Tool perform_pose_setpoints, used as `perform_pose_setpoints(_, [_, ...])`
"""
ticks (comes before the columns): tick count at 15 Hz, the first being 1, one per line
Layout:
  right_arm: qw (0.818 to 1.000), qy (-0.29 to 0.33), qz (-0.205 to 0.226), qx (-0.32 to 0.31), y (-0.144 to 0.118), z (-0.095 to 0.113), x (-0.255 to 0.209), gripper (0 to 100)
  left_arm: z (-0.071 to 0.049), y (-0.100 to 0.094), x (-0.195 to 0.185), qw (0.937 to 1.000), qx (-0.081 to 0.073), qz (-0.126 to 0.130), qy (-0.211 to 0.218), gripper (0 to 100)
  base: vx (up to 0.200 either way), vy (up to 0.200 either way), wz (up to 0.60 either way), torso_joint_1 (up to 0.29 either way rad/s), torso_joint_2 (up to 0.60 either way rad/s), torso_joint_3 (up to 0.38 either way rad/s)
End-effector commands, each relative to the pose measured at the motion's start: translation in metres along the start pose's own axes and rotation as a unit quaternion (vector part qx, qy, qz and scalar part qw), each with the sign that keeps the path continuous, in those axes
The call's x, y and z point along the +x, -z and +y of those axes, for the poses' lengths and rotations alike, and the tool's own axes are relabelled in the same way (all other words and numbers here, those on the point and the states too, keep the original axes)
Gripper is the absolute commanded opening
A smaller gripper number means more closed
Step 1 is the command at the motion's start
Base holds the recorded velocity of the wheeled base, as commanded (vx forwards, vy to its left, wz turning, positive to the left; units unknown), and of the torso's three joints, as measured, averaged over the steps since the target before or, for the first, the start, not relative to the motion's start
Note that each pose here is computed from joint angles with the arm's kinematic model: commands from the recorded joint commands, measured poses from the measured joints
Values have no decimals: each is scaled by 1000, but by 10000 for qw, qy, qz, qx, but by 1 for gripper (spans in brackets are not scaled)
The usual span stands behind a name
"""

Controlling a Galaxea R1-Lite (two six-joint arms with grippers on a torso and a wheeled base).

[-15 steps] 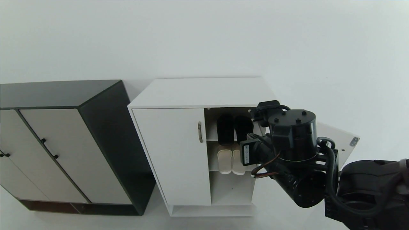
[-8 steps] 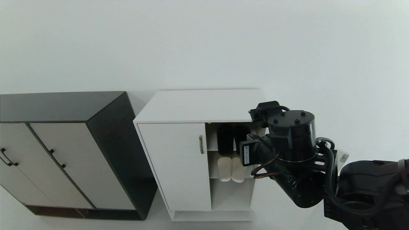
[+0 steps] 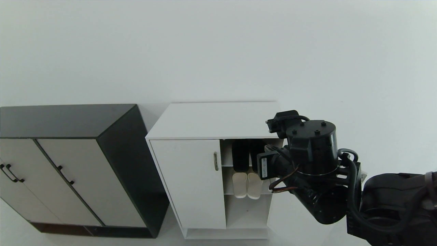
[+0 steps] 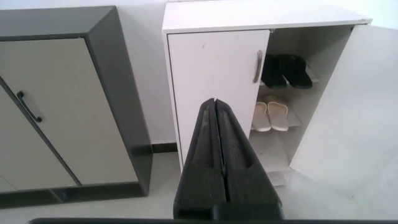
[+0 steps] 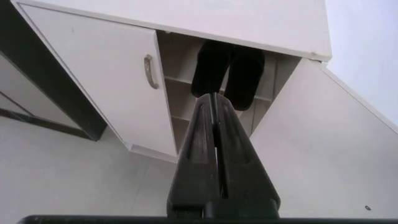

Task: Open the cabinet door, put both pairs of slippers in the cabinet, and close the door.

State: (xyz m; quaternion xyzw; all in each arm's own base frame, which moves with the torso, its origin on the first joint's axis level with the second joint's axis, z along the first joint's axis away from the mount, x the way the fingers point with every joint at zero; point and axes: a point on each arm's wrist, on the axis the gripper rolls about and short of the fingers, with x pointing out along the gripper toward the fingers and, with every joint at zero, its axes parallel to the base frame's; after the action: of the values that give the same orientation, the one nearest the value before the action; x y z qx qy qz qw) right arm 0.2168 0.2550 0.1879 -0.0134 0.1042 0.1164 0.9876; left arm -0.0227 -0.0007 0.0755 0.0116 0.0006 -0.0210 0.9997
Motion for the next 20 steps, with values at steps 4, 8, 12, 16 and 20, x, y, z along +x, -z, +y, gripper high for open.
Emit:
perform_pose_setpoints(4, [10000, -5, 7, -22, 0, 0, 0, 0, 0, 0, 0, 10000, -1, -1, -3, 0, 0, 0, -450, 2, -3, 2])
perform_pose_setpoints(8, [9999, 150, -59, -22, -5, -10, 3, 0, 0, 0, 0, 10000, -1, -1, -3, 0, 0, 0, -450, 7, -1, -3])
perform_pose_setpoints(12, [9969, 686, -308, 235, -31, -46, 26, 0, 0, 0, 0, 10000, 7, -1, -10, 0, 0, 0, 0, 0, 0, 0])
perform_pose_setpoints(16, [9932, 952, 61, 661, -47, -82, 44, 0, 0, 0, 0, 10000, 7, -1, -3, 0, 0, 0, 0, 0, 0, 0])
perform_pose_setpoints(20, [9873, 1104, 637, 944, -45, -104, 65, 0, 0, 0, 0, 10000, 7, -1, -3, 0, 0, 0, 0, 0, 0, 0])
